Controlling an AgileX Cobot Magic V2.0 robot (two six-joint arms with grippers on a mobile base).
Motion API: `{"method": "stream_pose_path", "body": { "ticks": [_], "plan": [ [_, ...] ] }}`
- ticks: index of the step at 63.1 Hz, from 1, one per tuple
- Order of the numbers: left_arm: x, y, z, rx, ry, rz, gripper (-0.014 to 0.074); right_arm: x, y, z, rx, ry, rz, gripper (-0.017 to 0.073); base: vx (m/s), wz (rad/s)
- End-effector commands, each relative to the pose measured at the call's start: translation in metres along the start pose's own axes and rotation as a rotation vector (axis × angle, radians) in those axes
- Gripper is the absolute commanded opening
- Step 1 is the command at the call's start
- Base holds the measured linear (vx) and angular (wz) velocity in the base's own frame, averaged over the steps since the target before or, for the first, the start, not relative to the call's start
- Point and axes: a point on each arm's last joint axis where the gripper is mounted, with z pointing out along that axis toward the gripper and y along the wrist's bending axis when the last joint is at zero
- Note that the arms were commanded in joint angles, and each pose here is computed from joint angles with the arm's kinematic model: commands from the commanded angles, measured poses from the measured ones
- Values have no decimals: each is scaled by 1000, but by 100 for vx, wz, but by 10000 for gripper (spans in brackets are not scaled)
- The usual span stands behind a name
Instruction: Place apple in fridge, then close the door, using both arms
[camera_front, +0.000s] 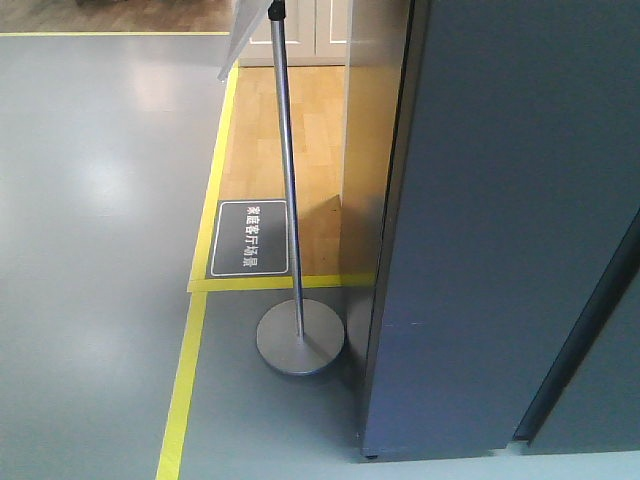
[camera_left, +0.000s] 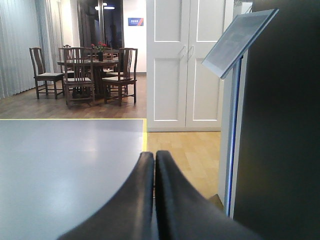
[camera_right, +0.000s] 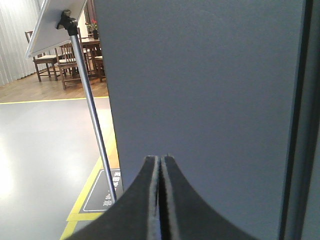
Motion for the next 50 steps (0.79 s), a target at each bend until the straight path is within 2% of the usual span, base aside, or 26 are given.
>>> {"method": "stream_pose_path", "body": {
  "ticks": [1,7,50],
  "plan": [
    [-1,0,-1,6,-71,-23,-6,-5,0,-1,1,-96,-57,-3,0,0],
    [-1,0,-1,6,-71,-23,-6,-7,0,-1,1,-121,-80,-3,0,0],
    [-1,0,-1,6,-71,-23,-6,-8,0,-1,1,-129,-75,-3,0,0]
  ]
}}
